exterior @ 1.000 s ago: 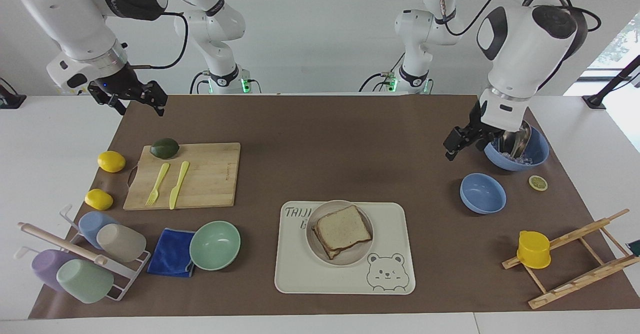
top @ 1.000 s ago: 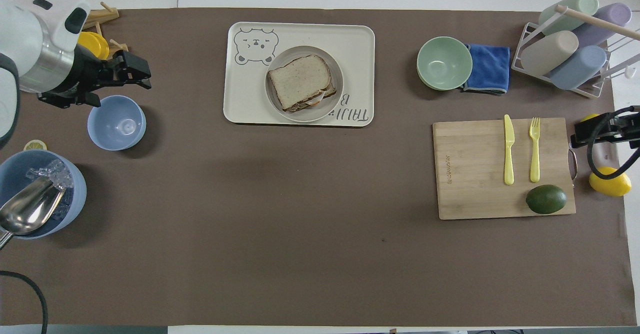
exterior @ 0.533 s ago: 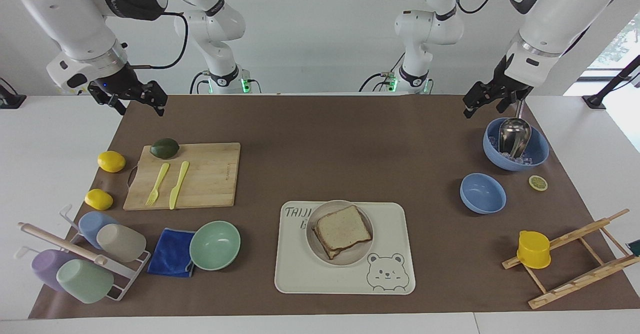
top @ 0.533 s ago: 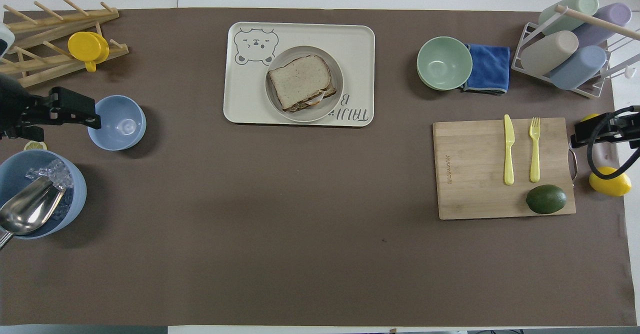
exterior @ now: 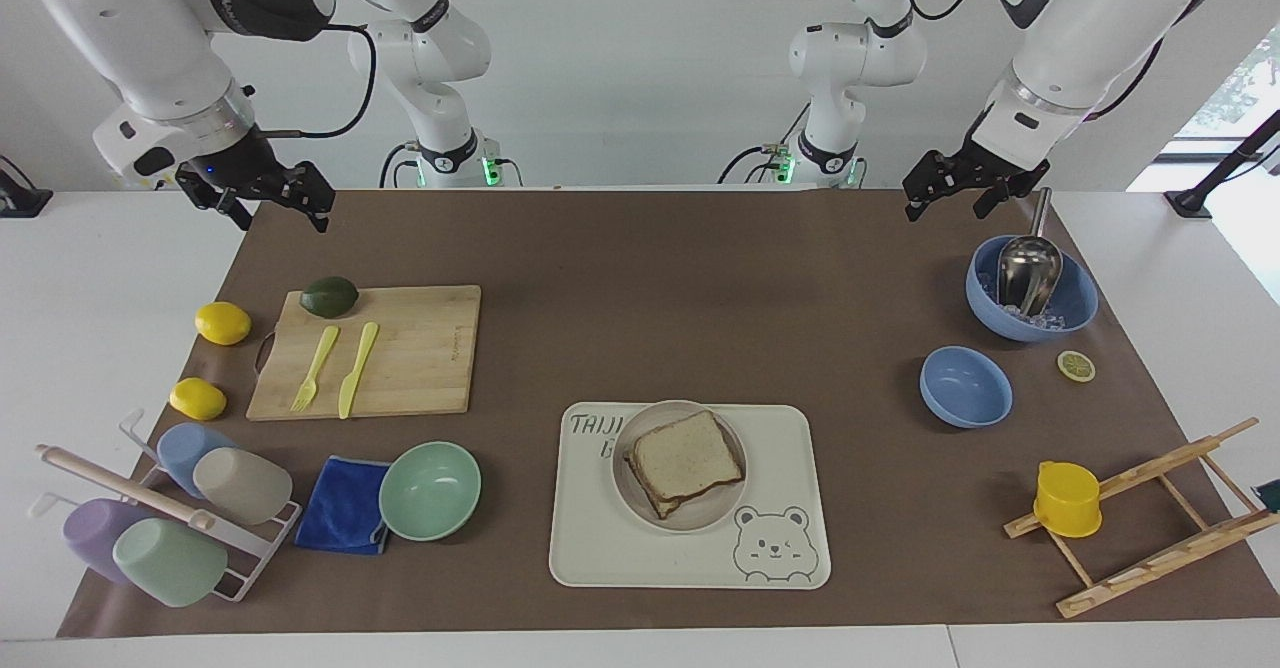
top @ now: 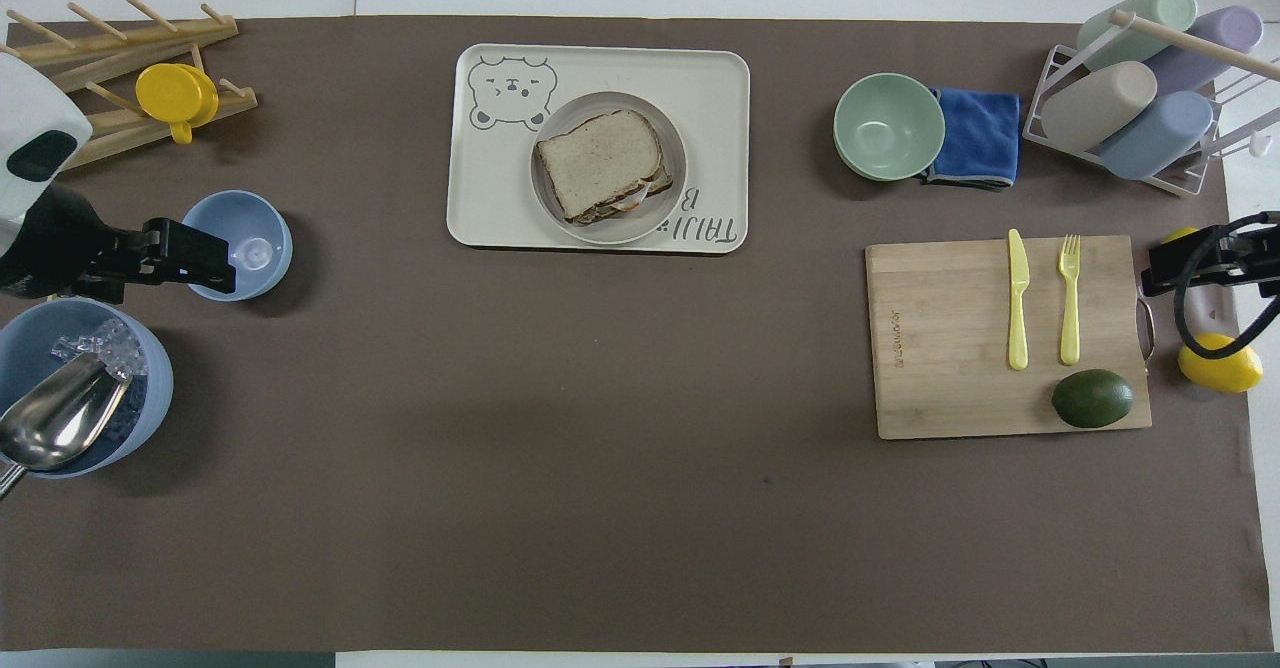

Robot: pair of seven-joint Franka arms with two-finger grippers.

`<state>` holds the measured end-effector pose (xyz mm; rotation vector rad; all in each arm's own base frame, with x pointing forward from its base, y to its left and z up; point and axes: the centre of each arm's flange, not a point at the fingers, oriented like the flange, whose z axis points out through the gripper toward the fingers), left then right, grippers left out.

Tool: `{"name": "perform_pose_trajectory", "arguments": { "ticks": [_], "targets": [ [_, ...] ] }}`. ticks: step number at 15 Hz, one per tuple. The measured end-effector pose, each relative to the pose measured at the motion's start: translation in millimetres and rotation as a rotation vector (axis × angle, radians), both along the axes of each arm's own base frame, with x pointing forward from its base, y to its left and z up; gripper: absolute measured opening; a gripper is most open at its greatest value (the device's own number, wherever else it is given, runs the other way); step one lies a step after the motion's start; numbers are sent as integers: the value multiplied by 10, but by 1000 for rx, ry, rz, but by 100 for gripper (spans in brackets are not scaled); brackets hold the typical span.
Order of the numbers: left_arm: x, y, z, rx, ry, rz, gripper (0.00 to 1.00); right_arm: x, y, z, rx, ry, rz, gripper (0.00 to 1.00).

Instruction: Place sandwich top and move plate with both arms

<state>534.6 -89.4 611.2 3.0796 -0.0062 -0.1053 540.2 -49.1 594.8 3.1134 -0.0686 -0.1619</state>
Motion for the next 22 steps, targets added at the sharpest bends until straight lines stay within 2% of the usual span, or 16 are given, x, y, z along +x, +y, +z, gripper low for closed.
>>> {"name": "perform_pose_trajectory", "arguments": {
  "ticks": [13, 16, 22],
  "targets": [
    [-10, -29, -9, 15, -1, -9, 100, 0, 0, 0, 0, 0, 0, 100],
    [-3, 12, -9, 56, -8, -15, 100, 0, 0, 0, 0, 0, 0, 100],
    [-6, 4, -7, 63, -10, -21, 100, 0, 0, 0, 0, 0, 0, 100]
  ]
}}
